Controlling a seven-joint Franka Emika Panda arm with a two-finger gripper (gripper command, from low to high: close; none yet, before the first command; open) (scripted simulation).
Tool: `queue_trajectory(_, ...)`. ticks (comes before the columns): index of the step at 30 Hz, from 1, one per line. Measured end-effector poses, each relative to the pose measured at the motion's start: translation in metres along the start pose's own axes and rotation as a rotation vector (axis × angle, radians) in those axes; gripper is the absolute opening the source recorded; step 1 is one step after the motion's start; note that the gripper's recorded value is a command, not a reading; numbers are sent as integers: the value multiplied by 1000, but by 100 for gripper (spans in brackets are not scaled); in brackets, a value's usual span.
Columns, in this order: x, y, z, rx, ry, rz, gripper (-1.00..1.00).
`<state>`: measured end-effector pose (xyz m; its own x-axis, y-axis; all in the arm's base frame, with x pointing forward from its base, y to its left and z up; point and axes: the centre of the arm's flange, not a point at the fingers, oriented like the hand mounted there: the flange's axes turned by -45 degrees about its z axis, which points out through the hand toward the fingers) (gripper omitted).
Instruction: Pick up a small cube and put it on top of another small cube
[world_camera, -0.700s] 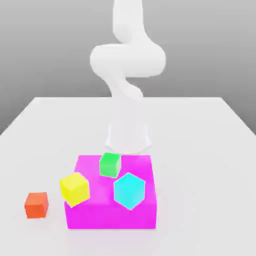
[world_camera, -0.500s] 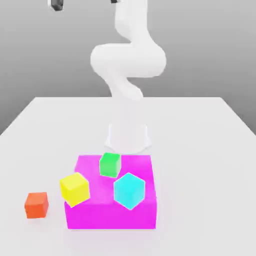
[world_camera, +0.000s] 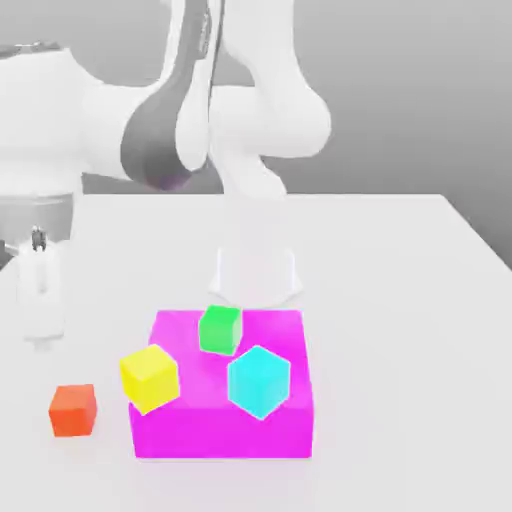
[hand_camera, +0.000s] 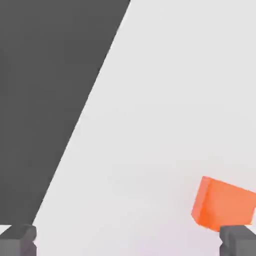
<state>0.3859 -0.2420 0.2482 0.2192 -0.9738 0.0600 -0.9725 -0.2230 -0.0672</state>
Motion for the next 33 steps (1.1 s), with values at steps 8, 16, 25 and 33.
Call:
queue_trajectory(8, -5, 39, 109, -72, -54, 150, 0)
queue_trajectory(16, -5, 39, 115, -71, -53, 151, -100)
queue_trajectory(25, 12, 35, 54, -88, -78, 55, -100)
queue_trajectory(33, -23, -33, 2, -77, -173, -403, -100)
